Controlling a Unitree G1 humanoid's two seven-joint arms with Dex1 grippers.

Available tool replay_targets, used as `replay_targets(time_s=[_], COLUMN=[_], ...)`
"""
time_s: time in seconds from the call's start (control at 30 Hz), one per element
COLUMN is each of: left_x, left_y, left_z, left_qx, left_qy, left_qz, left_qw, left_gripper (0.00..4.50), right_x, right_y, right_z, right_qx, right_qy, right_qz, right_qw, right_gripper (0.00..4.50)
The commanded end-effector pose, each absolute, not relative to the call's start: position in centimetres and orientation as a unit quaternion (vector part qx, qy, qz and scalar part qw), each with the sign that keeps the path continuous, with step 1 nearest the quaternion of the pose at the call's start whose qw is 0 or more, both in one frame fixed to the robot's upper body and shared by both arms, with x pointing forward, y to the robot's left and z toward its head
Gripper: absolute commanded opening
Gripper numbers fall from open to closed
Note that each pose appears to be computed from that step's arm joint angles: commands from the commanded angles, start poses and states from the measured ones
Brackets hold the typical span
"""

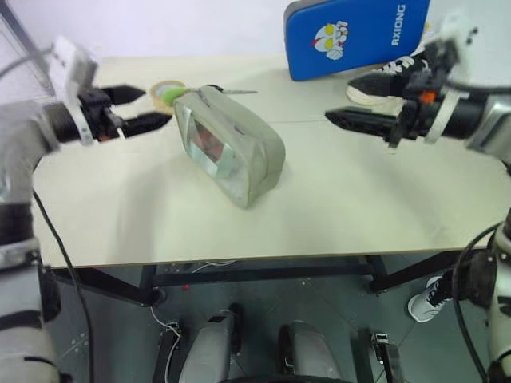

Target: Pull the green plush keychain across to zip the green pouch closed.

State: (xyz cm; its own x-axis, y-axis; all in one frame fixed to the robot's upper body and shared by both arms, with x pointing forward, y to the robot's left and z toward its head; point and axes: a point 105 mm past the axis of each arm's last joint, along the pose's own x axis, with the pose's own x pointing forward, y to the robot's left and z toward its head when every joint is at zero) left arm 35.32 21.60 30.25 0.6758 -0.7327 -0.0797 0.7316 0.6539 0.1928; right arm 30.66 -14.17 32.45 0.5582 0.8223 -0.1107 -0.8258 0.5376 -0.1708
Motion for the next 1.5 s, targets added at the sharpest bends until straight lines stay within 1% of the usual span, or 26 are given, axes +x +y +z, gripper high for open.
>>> replay_targets(time_s=[0.03,0.13,0.27,0.37,0.4,0.5,0.63,0.77,0.9,1.03,1.07,1.1,1.13,1.17,1.2,1.3,1.33,1.4,1.43,1.5], left_x=[35.3,35.2,35.0,34.5,34.0,31.5,28.5,27.5,27.6,27.7,27.7,27.7,27.7,27.8,27.8,27.9,28.1,28.5,28.7,28.9], left_y=[21.2,21.1,21.0,21.0,20.9,19.5,17.8,17.9,18.9,19.3,19.3,19.3,19.3,19.3,19.4,19.6,19.7,19.8,19.8,19.6], left_z=[30.3,30.0,29.7,29.9,30.0,30.4,30.0,30.1,30.9,30.7,30.6,30.4,30.3,30.2,30.1,30.0,29.8,29.8,29.8,29.7], left_qx=[0.105,0.11,0.119,0.137,0.142,0.143,0.154,0.168,0.184,0.188,0.188,0.188,0.187,0.185,0.184,0.182,0.181,0.178,0.177,0.175], left_qy=[0.003,0.007,0.004,0.003,0.007,0.013,0.028,0.03,0.022,0.024,0.024,0.025,0.025,0.025,0.024,0.024,0.023,0.02,0.018,0.016], left_qz=[-0.426,-0.425,-0.425,-0.424,-0.431,-0.481,-0.531,-0.534,-0.51,-0.497,-0.497,-0.497,-0.496,-0.495,-0.494,-0.492,-0.491,-0.49,-0.491,-0.494], left_qw=[0.899,0.898,0.897,0.895,0.891,0.865,0.833,0.828,0.84,0.847,0.847,0.847,0.848,0.849,0.849,0.851,0.852,0.853,0.853,0.851], left_gripper=[4.46,4.46,4.46,4.46,4.46,4.46,4.46,4.46,4.46,4.46,4.5,4.5,4.5,4.5,4.5,4.5,4.5,4.5,4.5,4.5], right_x=[31.1,31.5,31.3,31.3,31.2,30.3,29.8,30.8,33.1,34.2,34.4,34.4,34.4,34.4,34.4,34.4,34.5,35.3,35.4,35.9], right_y=[-13.9,-13.9,-13.2,-11.7,-10.9,-8.3,-4.7,-2.5,-0.4,0.2,0.1,0.0,0.0,-0.1,-0.2,-1.0,-1.9,-4.9,-6.3,-9.0], right_z=[32.3,31.8,31.7,31.8,31.8,31.4,30.0,27.9,25.6,23.8,23.5,23.4,23.4,23.5,23.6,24.2,24.8,26.0,26.4,26.8], right_qx=[-0.105,-0.12,-0.136,-0.145,-0.148,-0.146,-0.146,-0.157,-0.196,-0.242,-0.255,-0.263,-0.27,-0.273,-0.276,-0.289,-0.308,-0.382,-0.41,-0.428], right_qy=[0.014,0.023,0.02,0.014,0.012,0.01,0.009,0.016,0.015,0.01,0.007,0.004,0.0,-0.003,-0.006,-0.018,-0.031,-0.057,-0.068,-0.061], right_qz=[0.476,0.47,0.478,0.487,0.495,0.527,0.559,0.559,0.541,0.535,0.532,0.533,0.535,0.535,0.535,0.533,0.526,0.496,0.496,0.493], right_qw=[0.873,0.874,0.868,0.861,0.856,0.837,0.816,0.814,0.817,0.809,0.808,0.804,0.8,0.799,0.798,0.795,0.792,0.778,0.762,0.755], right_gripper=[4.44,4.44,4.44,4.44,4.44,4.44,4.44,4.44,4.44,4.44,3.91,3.59,3.1,2.57,1.92,0.38,0.06,0.06,0.06,0.06])
